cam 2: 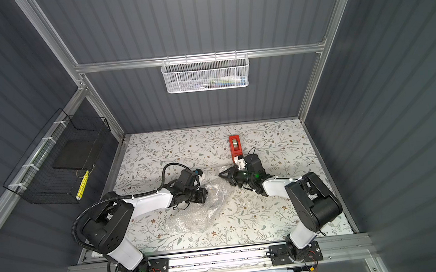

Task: Wrap bowls in bubble wrap
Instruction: Wrap the bubble wrap at the center of the board.

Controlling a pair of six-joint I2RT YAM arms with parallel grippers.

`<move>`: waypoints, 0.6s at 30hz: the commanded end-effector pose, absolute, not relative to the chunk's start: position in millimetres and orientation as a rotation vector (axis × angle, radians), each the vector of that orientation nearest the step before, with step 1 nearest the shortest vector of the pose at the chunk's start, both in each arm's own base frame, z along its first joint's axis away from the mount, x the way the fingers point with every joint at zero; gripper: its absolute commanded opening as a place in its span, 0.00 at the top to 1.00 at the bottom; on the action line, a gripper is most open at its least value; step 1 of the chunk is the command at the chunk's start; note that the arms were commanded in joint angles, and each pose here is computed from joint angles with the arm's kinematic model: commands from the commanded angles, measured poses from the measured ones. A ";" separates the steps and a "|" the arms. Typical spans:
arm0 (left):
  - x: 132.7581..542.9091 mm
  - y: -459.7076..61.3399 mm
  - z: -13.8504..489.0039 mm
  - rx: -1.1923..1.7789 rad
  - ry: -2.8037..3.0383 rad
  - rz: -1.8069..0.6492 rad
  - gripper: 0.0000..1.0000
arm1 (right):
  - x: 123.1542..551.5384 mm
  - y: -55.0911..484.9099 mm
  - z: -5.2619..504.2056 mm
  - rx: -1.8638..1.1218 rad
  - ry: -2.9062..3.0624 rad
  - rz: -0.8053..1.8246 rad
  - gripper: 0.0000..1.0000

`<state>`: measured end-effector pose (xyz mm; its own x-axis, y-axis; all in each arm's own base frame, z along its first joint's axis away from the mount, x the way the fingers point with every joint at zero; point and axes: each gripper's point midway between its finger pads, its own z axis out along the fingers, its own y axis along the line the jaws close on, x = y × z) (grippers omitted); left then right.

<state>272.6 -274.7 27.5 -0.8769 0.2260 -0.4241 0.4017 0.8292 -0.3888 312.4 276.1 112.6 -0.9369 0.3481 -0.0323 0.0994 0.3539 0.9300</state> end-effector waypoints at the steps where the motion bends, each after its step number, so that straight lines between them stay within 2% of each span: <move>1: 243.8 -245.0 -3.1 0.439 2.837 -0.526 0.64 | 287.6 287.8 103.9 0.445 2.452 1.663 0.76; 8: 246.1 -247.0 -0.2 0.438 2.826 -0.533 0.64 | 259.7 302.9 88.5 0.477 2.499 1.692 0.76; 12: 247.6 -249.1 1.6 0.439 2.819 -0.538 0.64 | 249.5 307.5 73.7 0.506 2.559 1.688 0.72; 18: 249.6 -246.6 4.3 0.432 2.808 -0.517 0.64 | 241.1 291.3 52.1 0.574 2.659 1.508 0.71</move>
